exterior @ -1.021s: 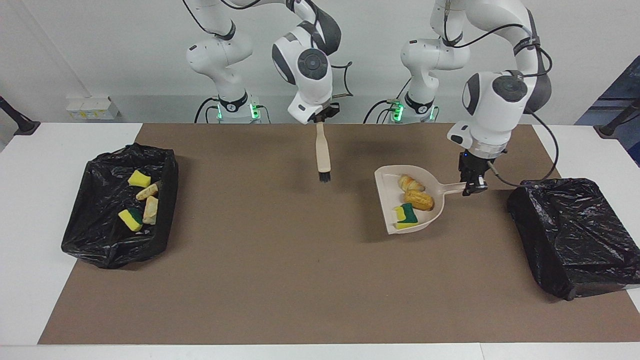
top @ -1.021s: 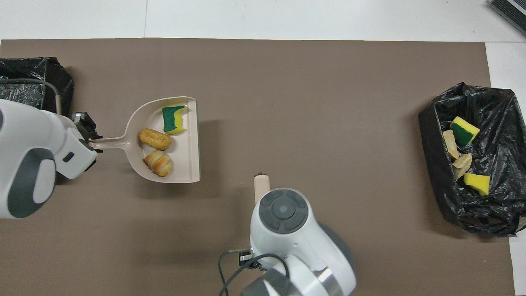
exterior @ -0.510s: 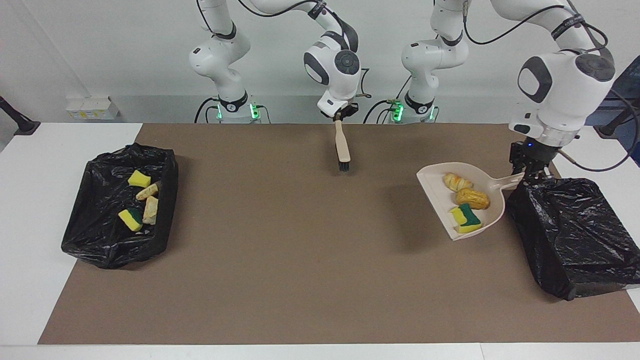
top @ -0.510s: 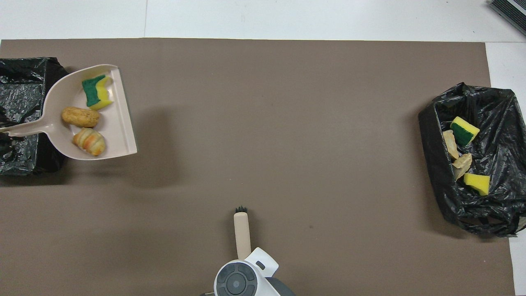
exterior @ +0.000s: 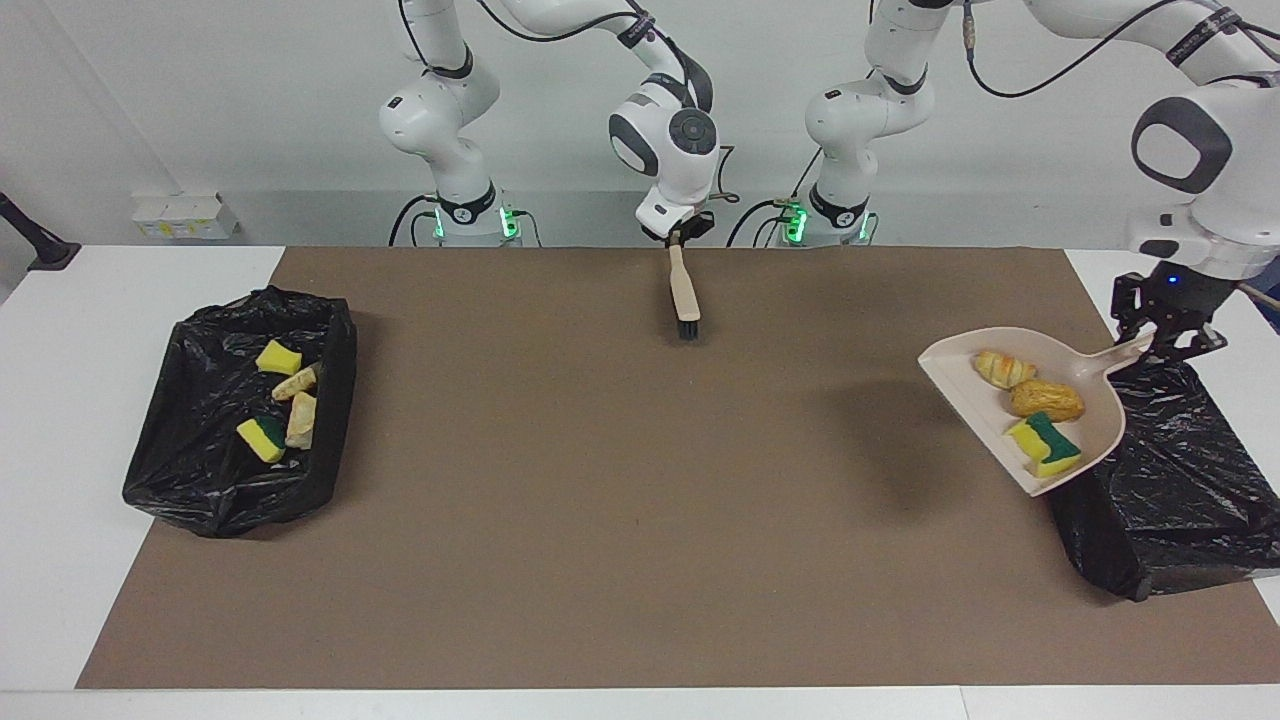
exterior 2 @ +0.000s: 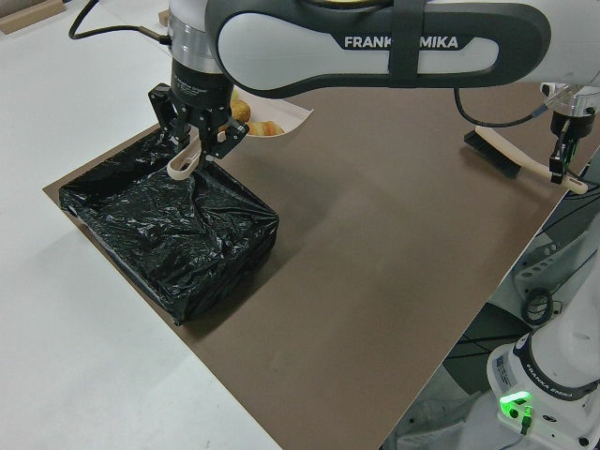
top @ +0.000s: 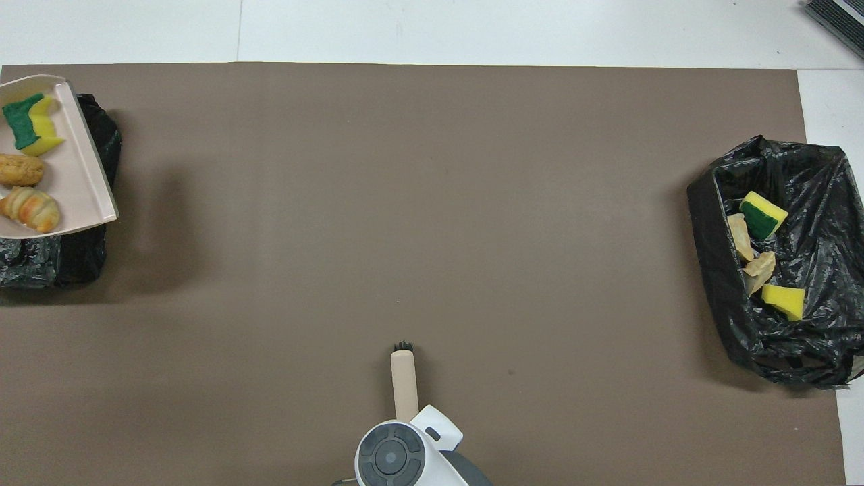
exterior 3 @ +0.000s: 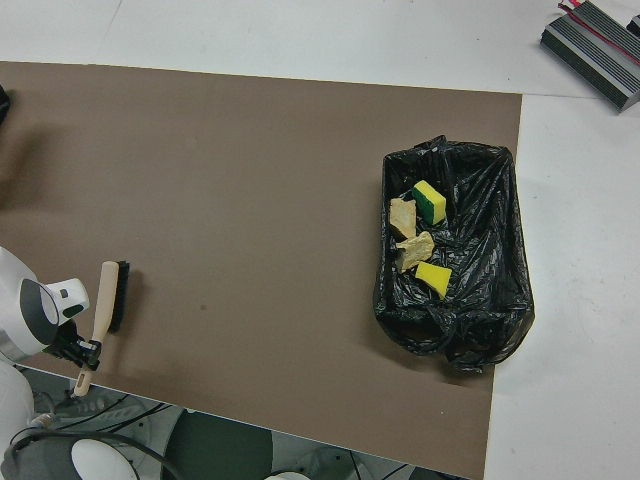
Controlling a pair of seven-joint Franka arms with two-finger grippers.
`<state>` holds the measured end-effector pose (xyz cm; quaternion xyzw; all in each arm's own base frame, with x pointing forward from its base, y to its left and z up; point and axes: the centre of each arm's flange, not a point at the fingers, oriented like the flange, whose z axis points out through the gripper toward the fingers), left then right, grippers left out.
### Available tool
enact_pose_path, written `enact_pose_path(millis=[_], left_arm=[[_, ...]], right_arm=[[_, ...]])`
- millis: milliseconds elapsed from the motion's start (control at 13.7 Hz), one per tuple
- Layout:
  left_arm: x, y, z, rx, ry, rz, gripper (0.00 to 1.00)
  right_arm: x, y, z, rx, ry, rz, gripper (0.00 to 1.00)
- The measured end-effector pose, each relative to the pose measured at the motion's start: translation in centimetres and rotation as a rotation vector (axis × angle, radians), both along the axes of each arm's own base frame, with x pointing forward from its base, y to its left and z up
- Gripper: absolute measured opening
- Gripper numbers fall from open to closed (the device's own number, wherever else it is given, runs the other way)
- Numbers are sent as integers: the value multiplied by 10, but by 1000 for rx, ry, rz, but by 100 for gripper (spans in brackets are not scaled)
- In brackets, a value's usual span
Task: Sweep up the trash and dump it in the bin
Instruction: 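Carry the dustpan to the other black bin and tip it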
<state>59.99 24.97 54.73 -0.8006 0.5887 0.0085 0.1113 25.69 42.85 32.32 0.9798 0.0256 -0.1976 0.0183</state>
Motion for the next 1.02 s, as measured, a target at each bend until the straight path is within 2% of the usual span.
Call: enact_pose_path(millis=[146,438,656,802,1021], left_arm=[[4,30,3,49,-3,21,32],[26,84,-11,157,-22,-58,32],[41,92,-20,319,37,-142,32],[44,92,-17,411,81,-177,32],[47,88,-12,500,129,-219,32]], right_arm=[[5,-2,5,-9,33,29,26],[18,-5,5,13,53,41,26],[26,-1,4,56,108,-34,26],[30,-1,3,62,117,-49,26],[29,0,5,63,119,-46,31]])
